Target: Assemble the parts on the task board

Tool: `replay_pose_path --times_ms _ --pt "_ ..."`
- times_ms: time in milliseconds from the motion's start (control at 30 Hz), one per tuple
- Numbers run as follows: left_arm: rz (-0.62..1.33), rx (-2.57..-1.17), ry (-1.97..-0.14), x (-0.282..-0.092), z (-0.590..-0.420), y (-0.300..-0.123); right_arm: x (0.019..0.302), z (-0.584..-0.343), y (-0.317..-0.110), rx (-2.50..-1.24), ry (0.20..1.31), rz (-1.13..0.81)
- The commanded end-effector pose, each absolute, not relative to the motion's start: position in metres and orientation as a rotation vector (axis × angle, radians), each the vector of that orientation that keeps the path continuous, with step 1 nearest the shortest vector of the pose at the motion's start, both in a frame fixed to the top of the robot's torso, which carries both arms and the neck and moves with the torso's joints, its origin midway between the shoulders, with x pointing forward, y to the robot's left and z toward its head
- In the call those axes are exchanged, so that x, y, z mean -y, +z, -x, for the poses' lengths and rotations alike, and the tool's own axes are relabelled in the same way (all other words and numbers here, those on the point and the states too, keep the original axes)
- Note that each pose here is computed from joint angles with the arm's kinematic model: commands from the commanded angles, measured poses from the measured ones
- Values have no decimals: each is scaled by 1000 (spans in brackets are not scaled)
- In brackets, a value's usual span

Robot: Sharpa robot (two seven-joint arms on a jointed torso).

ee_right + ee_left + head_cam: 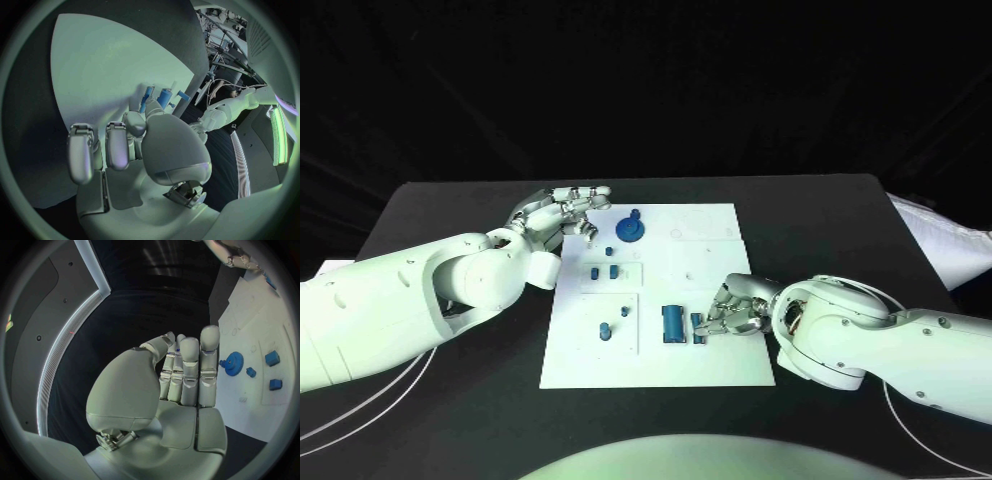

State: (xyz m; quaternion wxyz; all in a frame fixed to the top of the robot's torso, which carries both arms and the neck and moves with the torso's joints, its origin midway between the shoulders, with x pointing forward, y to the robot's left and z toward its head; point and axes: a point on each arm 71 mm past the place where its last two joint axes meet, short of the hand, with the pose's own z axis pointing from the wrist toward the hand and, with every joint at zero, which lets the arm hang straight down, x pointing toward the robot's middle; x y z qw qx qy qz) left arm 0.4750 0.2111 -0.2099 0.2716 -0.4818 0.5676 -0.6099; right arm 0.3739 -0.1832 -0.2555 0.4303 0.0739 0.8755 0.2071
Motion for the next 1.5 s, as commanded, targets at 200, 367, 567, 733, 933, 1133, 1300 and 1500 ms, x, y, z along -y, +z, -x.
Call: replay_pose_path --times_ms 200,367,567,733,933,1133,1300,1500 --pt "1280 -1536 -1666 -208 -474 -209 185 -372 -259 -2192 493 -176" --pt "1281 -1535 -1664 -209 -474 -209 188 -370 -253 -2152 564 -215" --pt "1281 -1532 -1663 -209 -475 -210 195 -380 -235 -2061 764 -321" --pt "1284 -1523 -1654 -208 -475 -212 206 -405 -220 -1957 991 -528" --pt "1290 -1489 -1626 -211 -482 -215 224 -448 -208 -1782 1191 -743" --pt "1289 -1434 -1575 -217 -493 -222 231 -480 -209 -1677 1326 -848" --pt "1285 -1405 -1535 -220 -502 -226 232 -505 -210 -1583 1382 -896" --pt "1280 -1379 -1488 -219 -512 -230 232 -524 -212 -1508 1416 -945"
